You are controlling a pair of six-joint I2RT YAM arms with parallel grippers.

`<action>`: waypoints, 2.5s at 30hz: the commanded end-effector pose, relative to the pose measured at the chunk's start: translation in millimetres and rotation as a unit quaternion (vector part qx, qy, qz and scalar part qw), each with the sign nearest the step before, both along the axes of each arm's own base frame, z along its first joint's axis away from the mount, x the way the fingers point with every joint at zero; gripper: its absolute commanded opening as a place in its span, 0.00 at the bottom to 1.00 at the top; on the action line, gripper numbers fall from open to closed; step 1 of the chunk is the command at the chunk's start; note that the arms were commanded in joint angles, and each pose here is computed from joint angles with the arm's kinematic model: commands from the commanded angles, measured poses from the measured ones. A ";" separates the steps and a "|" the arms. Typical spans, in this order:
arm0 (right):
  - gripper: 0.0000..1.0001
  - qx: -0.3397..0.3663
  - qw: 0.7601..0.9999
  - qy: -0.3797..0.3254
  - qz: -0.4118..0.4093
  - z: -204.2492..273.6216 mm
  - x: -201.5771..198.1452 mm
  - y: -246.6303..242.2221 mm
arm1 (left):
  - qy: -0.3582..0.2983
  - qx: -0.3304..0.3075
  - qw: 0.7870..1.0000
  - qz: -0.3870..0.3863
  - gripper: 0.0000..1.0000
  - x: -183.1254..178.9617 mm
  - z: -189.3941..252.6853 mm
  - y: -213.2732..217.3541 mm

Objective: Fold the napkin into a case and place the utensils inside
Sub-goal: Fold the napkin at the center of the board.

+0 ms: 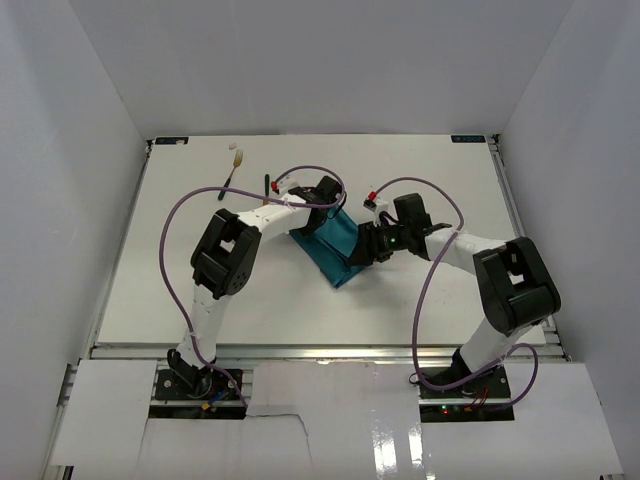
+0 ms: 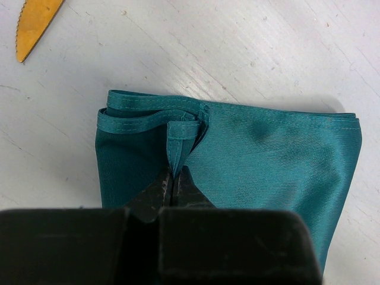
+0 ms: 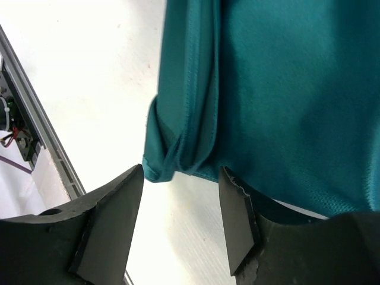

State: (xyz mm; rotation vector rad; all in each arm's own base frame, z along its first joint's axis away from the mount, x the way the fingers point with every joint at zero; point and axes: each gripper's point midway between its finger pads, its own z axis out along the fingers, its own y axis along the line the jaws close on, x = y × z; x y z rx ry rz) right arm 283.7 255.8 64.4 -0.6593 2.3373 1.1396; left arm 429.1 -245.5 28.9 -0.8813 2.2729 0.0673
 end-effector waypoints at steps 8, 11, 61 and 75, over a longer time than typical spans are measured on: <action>0.66 -0.070 0.996 -0.055 0.001 0.4 6.4 8.6 | 0.003 -0.004 1.000 0.001 0.03 4.2 -2.3 -0.7; 0.69 -0.095 0.994 -0.055 0.015 -9.8 4.0 11.4 | 0.002 -0.003 1.000 0.002 0.03 5.4 -1.8 -0.1; 0.08 -0.046 0.997 0.020 -0.059 -42.9 45.7 14.2 | -0.042 0.022 0.997 -0.059 0.82 51.7 25.1 -25.7; 0.48 -0.046 0.995 -0.014 -0.083 -6.8 56.1 8.8 | -0.092 -0.016 0.988 -0.127 0.89 52.9 84.5 -43.7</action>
